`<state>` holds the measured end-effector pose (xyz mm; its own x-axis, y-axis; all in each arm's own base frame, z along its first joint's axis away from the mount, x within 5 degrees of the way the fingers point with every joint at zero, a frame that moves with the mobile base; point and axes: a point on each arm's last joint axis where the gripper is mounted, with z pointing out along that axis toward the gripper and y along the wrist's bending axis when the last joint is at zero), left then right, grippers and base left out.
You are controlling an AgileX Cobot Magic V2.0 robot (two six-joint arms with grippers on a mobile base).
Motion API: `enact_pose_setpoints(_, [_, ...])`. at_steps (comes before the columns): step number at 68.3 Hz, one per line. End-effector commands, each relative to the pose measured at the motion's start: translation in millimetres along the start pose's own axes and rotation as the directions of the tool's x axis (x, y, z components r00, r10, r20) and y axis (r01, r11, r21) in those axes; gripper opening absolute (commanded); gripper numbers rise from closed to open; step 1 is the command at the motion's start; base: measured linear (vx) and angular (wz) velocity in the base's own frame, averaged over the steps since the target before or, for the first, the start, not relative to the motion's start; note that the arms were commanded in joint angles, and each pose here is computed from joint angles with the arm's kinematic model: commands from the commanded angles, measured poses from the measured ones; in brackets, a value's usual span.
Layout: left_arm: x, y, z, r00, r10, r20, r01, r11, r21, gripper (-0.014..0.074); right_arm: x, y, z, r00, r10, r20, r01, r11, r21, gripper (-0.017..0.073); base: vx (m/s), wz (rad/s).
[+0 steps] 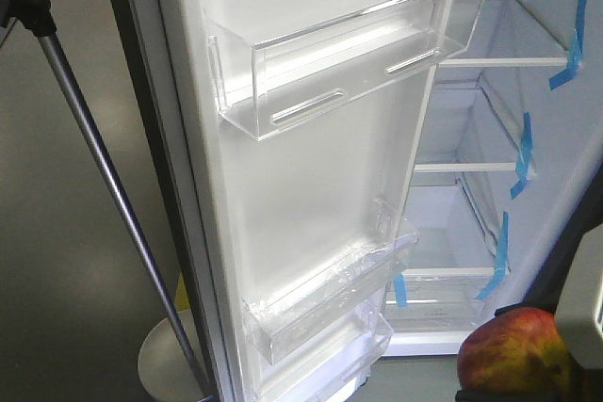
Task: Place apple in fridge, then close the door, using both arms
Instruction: 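Approach the open refrigerator door bins with the apple held, then raise the right gripper with the apple over the upper door bin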
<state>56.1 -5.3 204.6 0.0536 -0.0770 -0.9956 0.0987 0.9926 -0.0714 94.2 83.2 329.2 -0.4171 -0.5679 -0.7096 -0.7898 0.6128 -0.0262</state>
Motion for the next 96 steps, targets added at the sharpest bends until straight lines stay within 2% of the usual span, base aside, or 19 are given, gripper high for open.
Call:
enact_pose_setpoints(1, [-13.0, -1.3, -2.1, 0.995, -0.017, 0.100, 0.016, 1.000, 0.015, -0.0006, -11.1, -1.2, -7.4, 0.996, -0.004, 0.086, 0.002, 1.000, 0.023, 0.0254, 0.00, 0.00])
enact_pose_setpoints(29, [-13.0, -1.3, -2.1, 0.995, -0.017, 0.100, 0.016, 1.000, 0.015, -0.0006, -11.1, -1.2, -7.4, 0.996, -0.004, 0.086, 0.002, 1.000, 0.023, 0.0254, 0.00, 0.00])
enact_pose_setpoints(40, [-13.0, -1.3, -2.1, 0.995, -0.017, 0.100, 0.016, 1.000, 0.015, -0.0006, -12.6, 0.5, -7.5, 0.995, 0.017, 0.103, -0.017, 1.000, 0.002, 0.0254, 0.00, 0.00])
enact_pose_setpoints(48, [-13.0, -1.3, -2.1, 0.995, -0.017, 0.100, 0.016, 1.000, 0.015, -0.0006, -15.2, -3.2, -1.1, 0.992, 0.089, 0.091, -0.090, 0.996, 0.008, 0.0253, 0.00, 0.00])
enact_pose_setpoints(57, [-13.0, -1.3, -2.1, 0.995, -0.017, 0.100, 0.016, 1.000, 0.015, -0.0006, -17.2, -13.0, 19.9, 0.988, 0.152, 0.002, -0.152, 0.988, 0.036, 0.0253, 0.00, 0.00])
enact_pose_setpoints(69, [-13.0, -1.3, -2.1, 0.995, -0.017, 0.100, 0.016, 1.000, 0.015, -0.0006, -24.3, -32.5, 57.8, 0.964, 0.231, -0.128, -0.217, 0.969, 0.115, 0.0253, 0.00, 0.00])
enact_pose_setpoints(77, [-13.0, -1.3, -2.1, 0.995, -0.017, 0.100, 0.016, 1.000, 0.015, -0.0006, -36.8, -46.5, 75.1, 0.956, 0.246, -0.160, -0.217, 0.960, 0.178, 0.0253, 0.00, 0.00])
enact_pose_setpoints(83, [-13.0, -1.3, -2.1, 0.995, -0.017, 0.100, 0.016, 1.000, 0.015, -0.0006, -49.0, -52.5, 78.1, 0.958, 0.244, -0.153, -0.212, 0.957, 0.197, 0.0253, 0.00, 0.00])
enact_pose_setpoints(96, [-13.0, -1.3, -2.1, 0.995, -0.017, 0.100, 0.016, 1.000, 0.015, -0.0006, -92.6, -60.5, 50.8, 0.980, 0.197, -0.035, -0.184, 0.956, 0.227, 0.0253, 0.00, 0.00])
